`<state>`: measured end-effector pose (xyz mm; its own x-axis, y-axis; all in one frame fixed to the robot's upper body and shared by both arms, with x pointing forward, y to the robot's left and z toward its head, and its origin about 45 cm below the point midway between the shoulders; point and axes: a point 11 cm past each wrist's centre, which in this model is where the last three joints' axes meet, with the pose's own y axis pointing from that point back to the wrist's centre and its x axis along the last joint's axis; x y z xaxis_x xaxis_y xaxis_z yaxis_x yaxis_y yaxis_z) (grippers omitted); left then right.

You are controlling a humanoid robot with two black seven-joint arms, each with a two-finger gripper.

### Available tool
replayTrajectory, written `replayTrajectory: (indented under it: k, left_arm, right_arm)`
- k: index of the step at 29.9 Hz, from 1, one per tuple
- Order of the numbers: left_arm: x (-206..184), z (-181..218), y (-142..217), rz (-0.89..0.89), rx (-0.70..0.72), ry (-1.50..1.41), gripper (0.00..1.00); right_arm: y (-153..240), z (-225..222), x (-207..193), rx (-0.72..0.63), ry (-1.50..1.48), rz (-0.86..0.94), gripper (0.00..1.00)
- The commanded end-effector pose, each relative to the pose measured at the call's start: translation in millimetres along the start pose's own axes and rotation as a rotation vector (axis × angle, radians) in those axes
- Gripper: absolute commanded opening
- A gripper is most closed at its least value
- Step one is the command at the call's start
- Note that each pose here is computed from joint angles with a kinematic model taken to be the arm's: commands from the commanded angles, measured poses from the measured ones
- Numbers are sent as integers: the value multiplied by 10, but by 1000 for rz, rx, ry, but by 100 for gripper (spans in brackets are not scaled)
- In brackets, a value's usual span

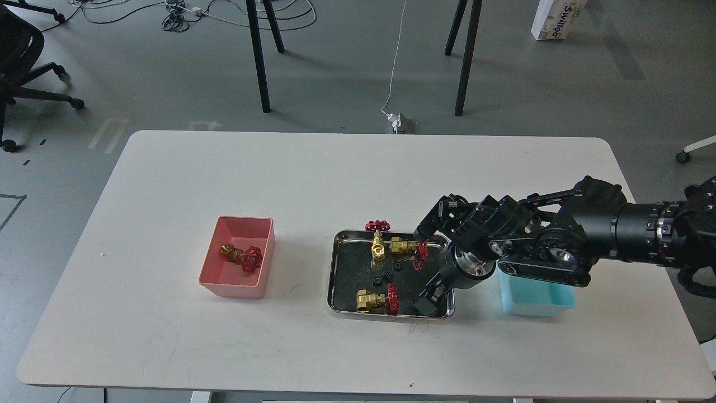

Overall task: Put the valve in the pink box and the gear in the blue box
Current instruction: 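Lower the right gripper onto a black gear in the tray and grasp it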

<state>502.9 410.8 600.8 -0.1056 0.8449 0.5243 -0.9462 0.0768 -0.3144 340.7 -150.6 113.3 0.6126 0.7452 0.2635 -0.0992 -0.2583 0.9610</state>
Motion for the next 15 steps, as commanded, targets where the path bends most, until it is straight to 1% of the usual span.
replayTrajectory:
  k: [1,10,15]
  left_arm:
    - [3,18,-3,1,-3,0,98]
    - [27,38,-1,5,-7,-1,98]
    - [37,45,1,7,-8,-1,98]
  right_arm:
    - [-26,22,14,-11,-4,1,78]
    - [-108,-36,32,-6,0,-3,75]
    - [-148,-108,83,2,14,-2,70]
